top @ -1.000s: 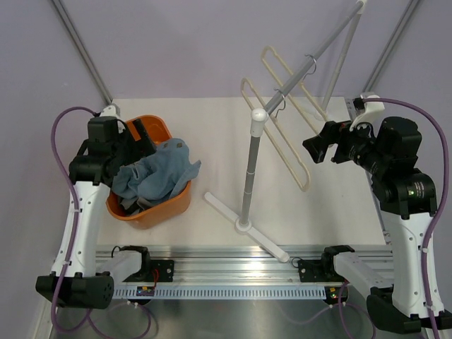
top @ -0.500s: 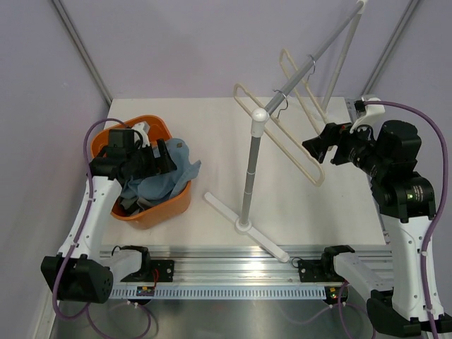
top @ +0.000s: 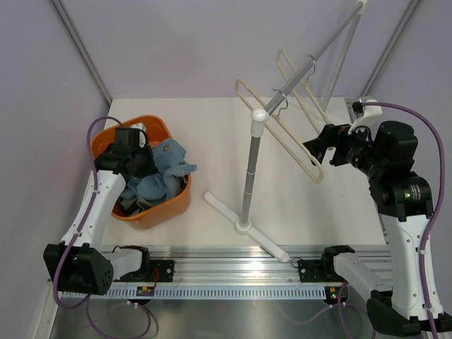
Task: Remove the skirt from the hanger
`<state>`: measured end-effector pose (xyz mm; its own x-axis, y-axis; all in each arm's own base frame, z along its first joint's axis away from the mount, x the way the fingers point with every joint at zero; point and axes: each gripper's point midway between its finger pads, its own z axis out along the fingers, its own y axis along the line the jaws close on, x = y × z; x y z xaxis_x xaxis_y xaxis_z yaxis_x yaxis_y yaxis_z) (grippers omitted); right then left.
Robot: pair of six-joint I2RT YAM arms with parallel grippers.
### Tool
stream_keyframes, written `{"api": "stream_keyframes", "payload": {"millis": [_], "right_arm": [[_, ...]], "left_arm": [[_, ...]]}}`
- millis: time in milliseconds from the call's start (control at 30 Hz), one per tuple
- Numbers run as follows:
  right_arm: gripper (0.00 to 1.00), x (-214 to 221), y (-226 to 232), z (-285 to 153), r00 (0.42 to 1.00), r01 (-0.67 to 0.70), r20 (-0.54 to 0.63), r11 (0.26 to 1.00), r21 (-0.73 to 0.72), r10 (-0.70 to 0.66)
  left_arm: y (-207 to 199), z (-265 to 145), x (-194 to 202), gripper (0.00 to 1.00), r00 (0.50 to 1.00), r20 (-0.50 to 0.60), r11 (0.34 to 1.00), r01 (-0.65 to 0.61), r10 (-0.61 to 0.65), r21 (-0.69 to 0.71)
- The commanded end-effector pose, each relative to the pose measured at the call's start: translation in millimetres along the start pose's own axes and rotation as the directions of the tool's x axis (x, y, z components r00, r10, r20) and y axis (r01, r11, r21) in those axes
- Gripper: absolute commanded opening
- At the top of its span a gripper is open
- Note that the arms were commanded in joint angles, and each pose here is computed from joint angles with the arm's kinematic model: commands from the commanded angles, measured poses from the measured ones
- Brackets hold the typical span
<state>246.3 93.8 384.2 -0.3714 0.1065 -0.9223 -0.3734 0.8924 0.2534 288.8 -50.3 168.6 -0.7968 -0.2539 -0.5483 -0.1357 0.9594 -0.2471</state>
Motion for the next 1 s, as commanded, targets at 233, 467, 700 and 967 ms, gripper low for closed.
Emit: {"api": "stream_keyframes", "payload": {"millis": [233, 467, 700, 967], "right_arm": [[0.99, -1, -12, 9, 0.999, 0.028, 0.017, 0.999, 0.037, -0.029], [0.99, 9, -14, 13, 1.000, 0.013, 0.003, 0.999, 0.039, -0.013], [0.99, 13, -12, 14, 1.000, -0.015, -0.010, 0.999, 0.029, 0.016], [0.99, 19, -36, -5, 0.997, -0.066, -0.018, 0.975, 0.212, 0.072]], "left_arm": [[79, -18, -48, 0.00, 0.975, 0.218, 0.882, 0.129, -0.031, -0.453], [129, 8, -24, 0.00, 0.995, 0.097, 0.717, 0.056, 0.016, -0.695], [111, 34, -15, 0.00, 1.000, -0.007, 0.786, 0.010, -0.018, -0.619], [99, -58, -84, 0.99, 0.961, 0.276, 0.763, 0.191, -0.016, -0.617]]}}
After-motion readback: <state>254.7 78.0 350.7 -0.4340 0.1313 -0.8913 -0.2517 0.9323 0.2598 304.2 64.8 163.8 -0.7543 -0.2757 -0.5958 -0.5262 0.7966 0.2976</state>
